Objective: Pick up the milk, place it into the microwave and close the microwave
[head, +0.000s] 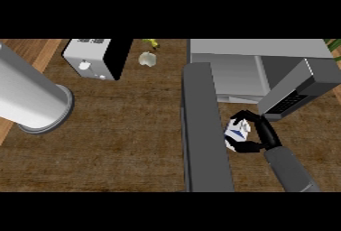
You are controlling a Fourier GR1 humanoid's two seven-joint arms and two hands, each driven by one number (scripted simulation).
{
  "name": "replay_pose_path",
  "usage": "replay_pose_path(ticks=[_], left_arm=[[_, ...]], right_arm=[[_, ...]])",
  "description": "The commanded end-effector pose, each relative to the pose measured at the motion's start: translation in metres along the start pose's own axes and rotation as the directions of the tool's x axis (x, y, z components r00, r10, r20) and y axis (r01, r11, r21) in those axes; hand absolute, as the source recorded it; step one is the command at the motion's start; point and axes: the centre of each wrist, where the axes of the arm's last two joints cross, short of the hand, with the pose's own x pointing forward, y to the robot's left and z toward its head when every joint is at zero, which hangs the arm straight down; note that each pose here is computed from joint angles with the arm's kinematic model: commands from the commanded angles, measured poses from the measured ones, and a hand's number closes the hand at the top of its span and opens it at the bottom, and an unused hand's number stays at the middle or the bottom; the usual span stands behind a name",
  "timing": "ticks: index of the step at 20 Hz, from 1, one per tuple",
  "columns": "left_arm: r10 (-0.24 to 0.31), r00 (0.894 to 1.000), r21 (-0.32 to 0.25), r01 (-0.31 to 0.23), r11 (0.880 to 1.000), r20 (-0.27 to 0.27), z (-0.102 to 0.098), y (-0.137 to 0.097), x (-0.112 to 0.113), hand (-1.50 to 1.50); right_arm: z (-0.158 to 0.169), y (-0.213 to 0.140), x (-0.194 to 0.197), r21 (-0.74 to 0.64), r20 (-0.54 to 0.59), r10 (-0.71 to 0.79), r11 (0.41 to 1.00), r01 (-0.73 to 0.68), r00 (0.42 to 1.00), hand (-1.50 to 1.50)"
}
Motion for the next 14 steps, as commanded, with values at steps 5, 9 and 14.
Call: replay_pose_path(ticks=[5,9,14], left_arm=[[0.022,1.0,-0.012,-0.022,1.0,-0.021,0.007,0.006,-0.006,-1.5],[0.025,1.0,0.009,-0.025,1.0,-0.012,0.0,0.004,0.005,-1.5],[0.023,0.999,0.022,-0.022,1.0,-0.033,0.012,0.001,-0.006,-1.5]], right_arm=[[0.024,-0.02,-0.014,-0.134,0.004,0.066,0.989,-0.065,0.998,1.5],[0.02,0.002,-0.008,-0.132,0.089,-0.024,0.991,0.036,0.996,1.5],[-0.005,-0.02,-0.002,-0.037,0.156,-0.153,0.986,0.161,0.976,1.5]])
